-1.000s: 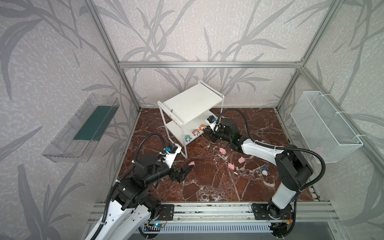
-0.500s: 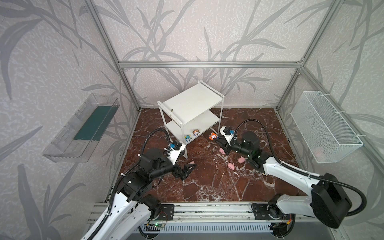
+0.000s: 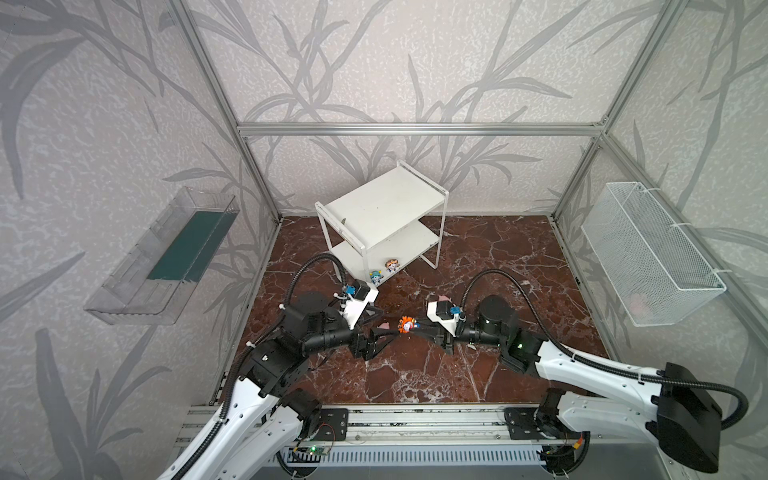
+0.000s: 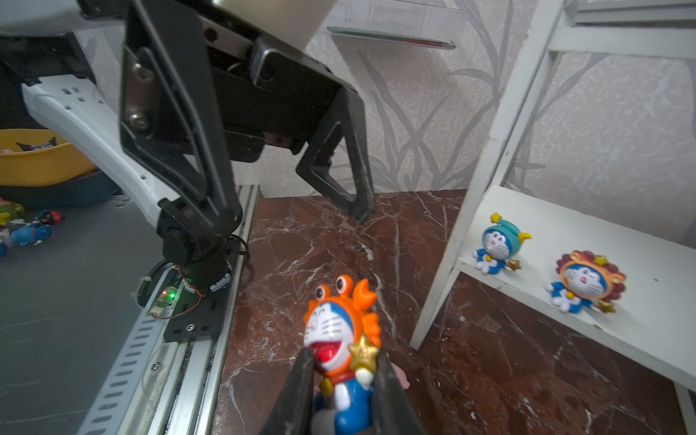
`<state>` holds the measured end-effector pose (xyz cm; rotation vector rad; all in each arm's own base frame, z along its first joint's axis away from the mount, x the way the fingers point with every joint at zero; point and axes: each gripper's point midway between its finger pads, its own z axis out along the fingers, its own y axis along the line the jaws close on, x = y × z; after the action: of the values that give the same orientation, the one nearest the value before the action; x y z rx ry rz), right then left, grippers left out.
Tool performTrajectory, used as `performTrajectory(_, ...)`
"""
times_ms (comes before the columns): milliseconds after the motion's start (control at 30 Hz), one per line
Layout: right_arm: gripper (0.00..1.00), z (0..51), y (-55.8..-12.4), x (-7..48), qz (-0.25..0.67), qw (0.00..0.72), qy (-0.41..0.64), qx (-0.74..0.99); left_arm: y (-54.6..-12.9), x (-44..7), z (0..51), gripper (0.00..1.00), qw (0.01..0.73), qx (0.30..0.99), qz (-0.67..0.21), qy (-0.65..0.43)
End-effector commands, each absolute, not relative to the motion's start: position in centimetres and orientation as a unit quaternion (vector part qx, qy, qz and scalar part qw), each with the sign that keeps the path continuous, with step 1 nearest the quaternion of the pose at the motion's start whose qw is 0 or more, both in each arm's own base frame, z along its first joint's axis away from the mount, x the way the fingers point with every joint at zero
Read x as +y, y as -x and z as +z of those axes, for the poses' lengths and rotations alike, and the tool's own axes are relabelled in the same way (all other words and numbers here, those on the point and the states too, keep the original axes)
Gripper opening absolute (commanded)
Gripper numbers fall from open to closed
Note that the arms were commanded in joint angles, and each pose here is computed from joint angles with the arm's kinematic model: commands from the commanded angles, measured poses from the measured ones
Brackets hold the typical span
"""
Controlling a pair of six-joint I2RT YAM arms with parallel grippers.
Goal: Place and organize the plastic toys onto the shelf
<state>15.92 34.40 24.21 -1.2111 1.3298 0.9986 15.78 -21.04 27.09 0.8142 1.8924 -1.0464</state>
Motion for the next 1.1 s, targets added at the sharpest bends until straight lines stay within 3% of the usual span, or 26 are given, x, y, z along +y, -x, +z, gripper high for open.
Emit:
performTrajectory(0,0.04,26.1,-15.2,35.3,0.429,0.539,0.503,0.522,-14.9,-21.8,27.9,0.74,0.39,0.731,-0.446,-0.34)
performTrajectory(167,0.05,26.8,-14.9,35.9,0.428,0.551,0.499,0.514,-14.5,-22.0,27.8,0.57,0.379,0.727,-0.455,-0.348)
performTrajectory(300,0.05,27.4,-15.5,35.6,0.422,0.564,0.481,0.522,-14.2,-22.1,27.5,0.54,0.371,0.727,-0.459,-0.35)
performTrajectory(467,0.05,27.7,-15.5,35.5,0.42,0.566,0.48,0.523,-14.3,-22.0,27.4,0.43,0.374,0.728,-0.454,-0.352)
performTrajectory(600,0.05,27.6,-15.3,35.6,0.423,0.563,0.482,0.521,-14.6,-21.8,27.4,0.15,0.379,0.732,-0.446,-0.349)
performTrajectory(867,0.06,27.6,-14.9,35.8,0.422,0.564,0.489,0.515,-14.8,-21.7,27.2,0.14,0.382,0.736,-0.44,-0.344)
performTrajectory(967,0.08,27.6,-14.7,35.8,0.422,0.563,0.491,0.514,-14.7,-21.7,27.1,0.01,0.379,0.736,-0.441,-0.345)
performTrajectory(1067,0.15,27.6,-14.5,35.9,0.424,0.554,0.497,0.516,-14.4,-21.8,27.2,0.0,0.38,0.731,-0.444,-0.354)
